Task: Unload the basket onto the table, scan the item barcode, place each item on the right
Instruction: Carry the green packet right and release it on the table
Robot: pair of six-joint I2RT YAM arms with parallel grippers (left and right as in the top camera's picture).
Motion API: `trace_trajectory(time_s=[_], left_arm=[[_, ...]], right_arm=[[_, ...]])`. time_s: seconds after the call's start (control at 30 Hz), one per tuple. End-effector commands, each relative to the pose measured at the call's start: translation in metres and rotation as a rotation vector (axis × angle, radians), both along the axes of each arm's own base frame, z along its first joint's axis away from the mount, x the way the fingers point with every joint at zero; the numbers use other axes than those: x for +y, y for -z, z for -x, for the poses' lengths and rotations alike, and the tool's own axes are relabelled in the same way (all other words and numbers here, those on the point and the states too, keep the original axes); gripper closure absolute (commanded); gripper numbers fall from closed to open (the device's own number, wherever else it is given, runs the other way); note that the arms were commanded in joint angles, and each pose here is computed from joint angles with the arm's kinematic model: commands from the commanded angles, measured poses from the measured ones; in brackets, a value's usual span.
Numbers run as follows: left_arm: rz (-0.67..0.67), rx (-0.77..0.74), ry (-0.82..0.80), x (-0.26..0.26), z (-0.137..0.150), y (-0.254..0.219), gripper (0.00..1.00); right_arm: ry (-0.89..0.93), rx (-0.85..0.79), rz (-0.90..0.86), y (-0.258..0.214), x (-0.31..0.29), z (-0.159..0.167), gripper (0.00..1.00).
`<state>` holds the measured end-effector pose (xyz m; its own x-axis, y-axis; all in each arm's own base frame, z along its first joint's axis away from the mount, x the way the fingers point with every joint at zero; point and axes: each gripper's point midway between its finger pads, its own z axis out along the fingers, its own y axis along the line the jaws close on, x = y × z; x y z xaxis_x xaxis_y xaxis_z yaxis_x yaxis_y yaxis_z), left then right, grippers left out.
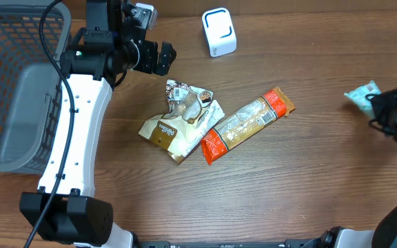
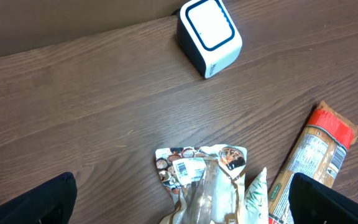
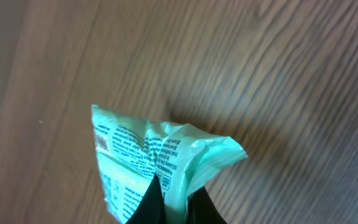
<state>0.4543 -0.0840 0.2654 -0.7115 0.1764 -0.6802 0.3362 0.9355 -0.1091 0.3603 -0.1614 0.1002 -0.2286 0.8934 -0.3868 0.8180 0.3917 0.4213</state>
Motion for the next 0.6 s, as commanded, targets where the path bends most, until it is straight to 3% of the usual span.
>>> trace_trajectory(time_s=[0.0,0.23,0.37,0.43,0.47,0.5,0.53,0.57], left_arm=[[-0.010,-0.033,0.016,-0.001,0.001,-0.011,0.00],[-0.010,-0.033,0.016,-0.001,0.001,-0.011,0.00],[-0.010,-0.033,0.016,-0.001,0.001,-0.011,0.00],[-0.010,-0.033,0.016,-0.001,0.001,-0.011,0.00],[-0.010,-0.033,0.015,-0.001,0.001,-0.011,0.00],[-0.010,-0.033,0.015,-0.001,0.001,-0.011,0.00],[-0.010,-0.033,0.015,-0.001,0.001,-0.011,0.00],[-0.010,-0.033,0.015,-0.001,0.001,-0.011,0.00]], right_arm=[[0.050,-0.013,0.015,0.007,-0.005,0.004,0.96],[0.069,-0.039,0.054,0.021,-0.018,-0.008,0.96],[0.081,-0.008,0.065,0.042,-0.024,-0.012,0.90],[0.088,0.020,0.077,0.052,-0.028,-0.010,0.70],[0.063,0.037,0.087,0.056,-0.027,-0.009,0.52],[0.038,0.051,0.100,0.057,-0.026,-0.008,0.40],[0.009,0.059,0.118,0.055,-0.027,-0.008,0.17],[-0.012,0.065,0.134,0.049,-0.027,-0.008,0.10]])
